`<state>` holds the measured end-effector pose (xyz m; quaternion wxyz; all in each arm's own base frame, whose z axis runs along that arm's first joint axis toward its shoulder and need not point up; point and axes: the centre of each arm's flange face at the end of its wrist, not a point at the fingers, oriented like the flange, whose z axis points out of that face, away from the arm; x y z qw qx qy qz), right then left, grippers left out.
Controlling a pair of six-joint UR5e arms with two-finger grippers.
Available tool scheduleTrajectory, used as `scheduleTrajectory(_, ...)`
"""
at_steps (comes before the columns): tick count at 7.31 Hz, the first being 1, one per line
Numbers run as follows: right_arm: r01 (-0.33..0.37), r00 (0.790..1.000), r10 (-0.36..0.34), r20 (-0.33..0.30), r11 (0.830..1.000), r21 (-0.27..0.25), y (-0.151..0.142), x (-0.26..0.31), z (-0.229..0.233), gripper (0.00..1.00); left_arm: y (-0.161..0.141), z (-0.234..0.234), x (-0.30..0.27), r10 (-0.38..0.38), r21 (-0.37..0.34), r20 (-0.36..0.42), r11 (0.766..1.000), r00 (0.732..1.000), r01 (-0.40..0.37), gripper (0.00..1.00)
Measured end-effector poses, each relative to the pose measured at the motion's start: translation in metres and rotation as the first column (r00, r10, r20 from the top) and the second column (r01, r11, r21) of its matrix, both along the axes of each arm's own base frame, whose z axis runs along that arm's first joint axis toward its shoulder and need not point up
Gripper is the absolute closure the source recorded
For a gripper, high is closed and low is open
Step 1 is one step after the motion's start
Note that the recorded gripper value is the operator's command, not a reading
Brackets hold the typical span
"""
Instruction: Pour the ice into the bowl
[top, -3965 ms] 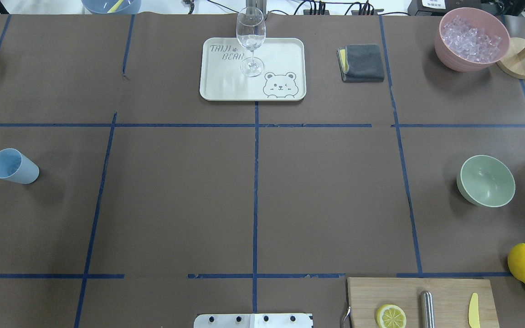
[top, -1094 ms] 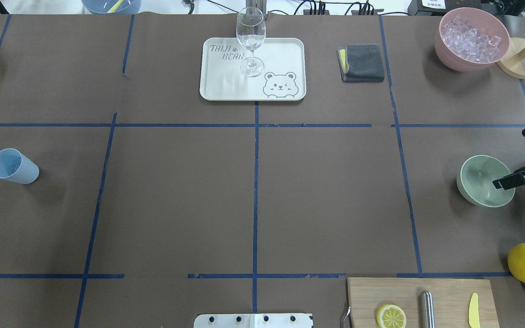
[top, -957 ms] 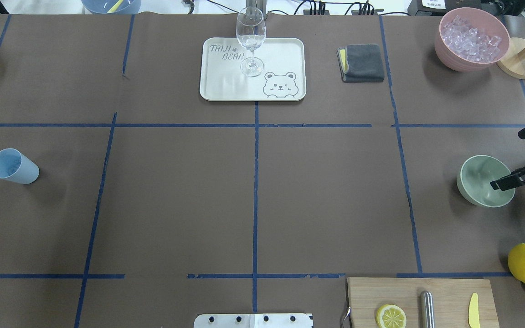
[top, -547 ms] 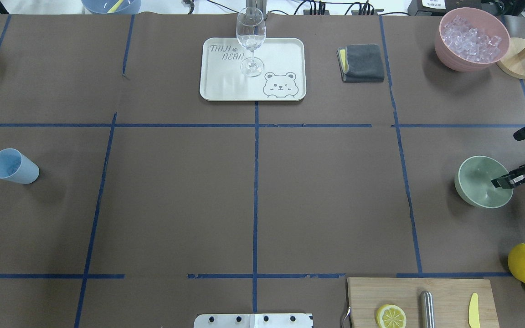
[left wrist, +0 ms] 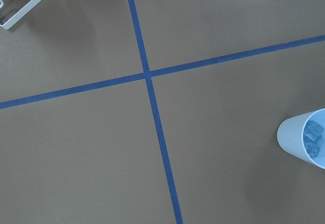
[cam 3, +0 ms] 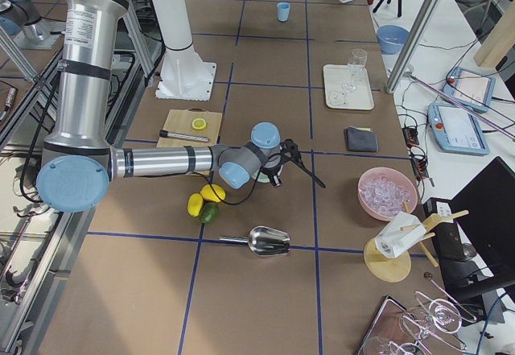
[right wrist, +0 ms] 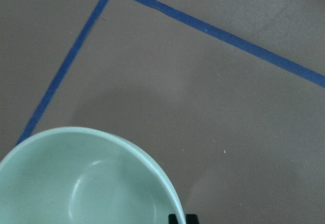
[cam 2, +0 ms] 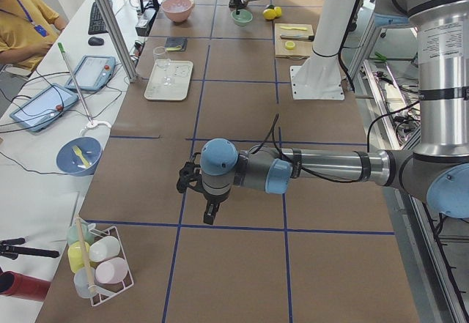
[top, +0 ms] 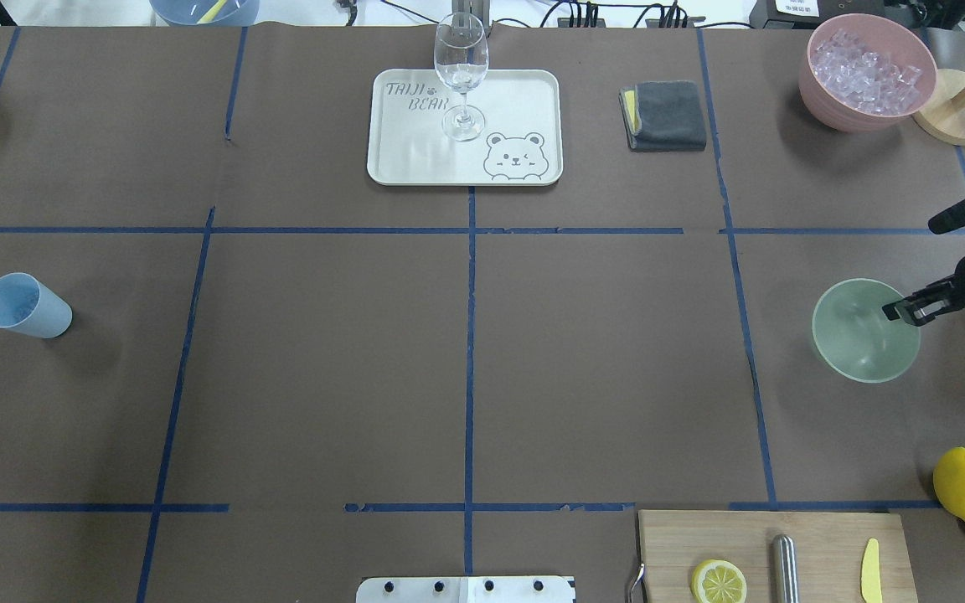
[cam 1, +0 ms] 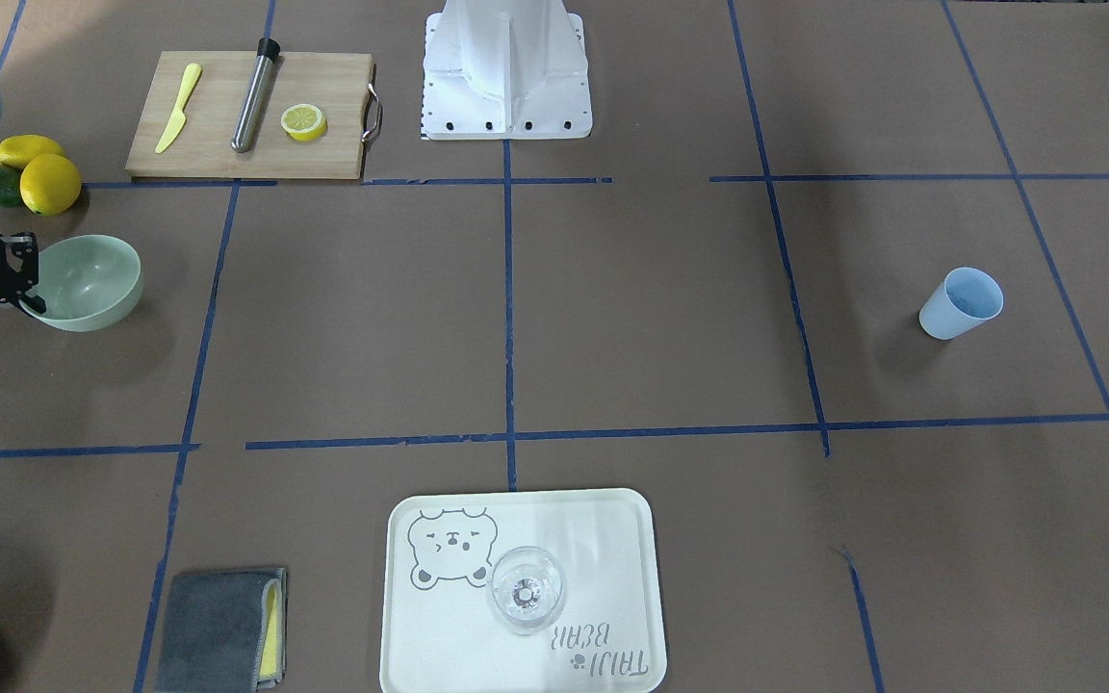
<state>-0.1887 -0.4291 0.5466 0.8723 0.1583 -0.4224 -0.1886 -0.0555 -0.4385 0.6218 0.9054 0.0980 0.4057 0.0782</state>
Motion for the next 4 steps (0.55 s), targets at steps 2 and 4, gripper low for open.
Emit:
scheduleTrajectory(2,-0.053,0.997,0.056,0.045,0.996,-0.072,-0.027,-0.027,-0.109,1.0,0.0,0.0,0.0,0.0,0.0,0.0,1.0,1.0,0.0,0.0)
scheduleTrajectory(4,-0.083,0.987,0.107,0.124,0.978,-0.19,-0.035,-0.091,-0.209,1.0,-0.001,0.0,0.0,-0.001,0.0,0.001,1.0,1.0,0.001,0.0)
